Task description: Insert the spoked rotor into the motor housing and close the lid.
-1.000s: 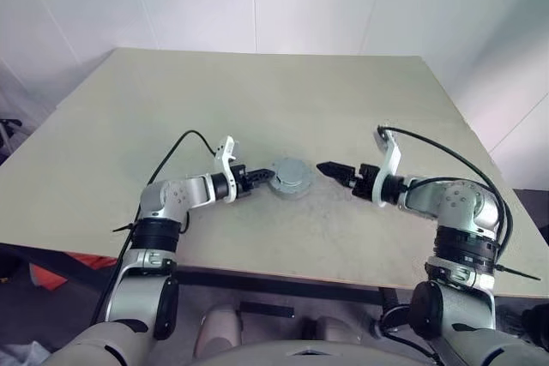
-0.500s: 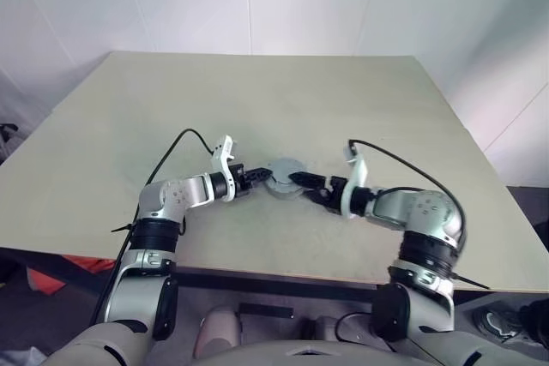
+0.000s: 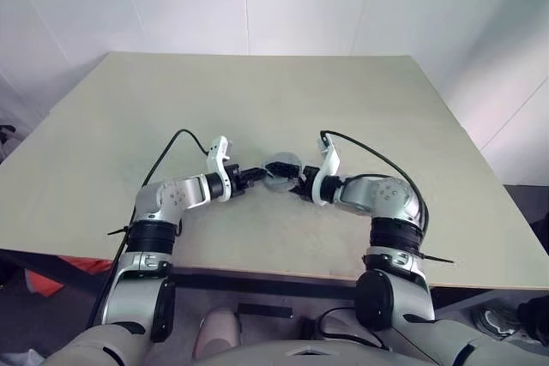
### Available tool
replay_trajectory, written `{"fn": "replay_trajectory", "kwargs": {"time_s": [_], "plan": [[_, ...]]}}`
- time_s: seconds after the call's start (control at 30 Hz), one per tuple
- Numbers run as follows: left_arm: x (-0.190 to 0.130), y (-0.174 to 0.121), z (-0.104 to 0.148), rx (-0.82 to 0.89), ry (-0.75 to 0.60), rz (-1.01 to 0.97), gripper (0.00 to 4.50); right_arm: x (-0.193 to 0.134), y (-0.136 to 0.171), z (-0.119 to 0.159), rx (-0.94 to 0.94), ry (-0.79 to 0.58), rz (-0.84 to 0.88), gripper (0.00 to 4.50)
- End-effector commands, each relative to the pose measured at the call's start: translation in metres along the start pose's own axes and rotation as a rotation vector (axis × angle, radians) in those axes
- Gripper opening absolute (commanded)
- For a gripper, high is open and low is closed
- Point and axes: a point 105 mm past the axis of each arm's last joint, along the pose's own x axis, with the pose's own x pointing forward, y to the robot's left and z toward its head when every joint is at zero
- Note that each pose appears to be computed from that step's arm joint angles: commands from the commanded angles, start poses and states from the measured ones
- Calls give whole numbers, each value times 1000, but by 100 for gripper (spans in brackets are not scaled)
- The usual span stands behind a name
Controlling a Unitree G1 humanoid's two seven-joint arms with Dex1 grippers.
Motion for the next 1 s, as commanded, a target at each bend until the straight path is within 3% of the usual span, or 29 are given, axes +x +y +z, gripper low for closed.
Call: {"fn": "replay_trajectory", "kwargs": {"time_s": [0.03,0.2,0.23,0.4,0.53,0.63,0.9,1.0], "plan": [[0,-7,6,27,-17,-19,0,6,-5,10,-29,-58,-65,387],[1,-6,5,26,-18,-18,0,4,-13,17,-29,-98,-104,215],[2,-7,4,26,-17,-20,0,3,-14,18,-30,-102,-108,203],[3,-9,4,38,-21,-31,0,1,-17,21,-24,-122,-121,202],[-3,-9,19,16,-115,-55,0,-4,2,31,-15,-143,-27,202],[-13,-7,33,-27,-204,-75,0,-9,24,53,24,-202,74,202],[-29,-6,53,-93,-361,-101,0,-12,51,81,69,-254,171,202],[-37,-3,66,-175,-463,-114,62,-13,76,82,92,-231,288,202]]}}
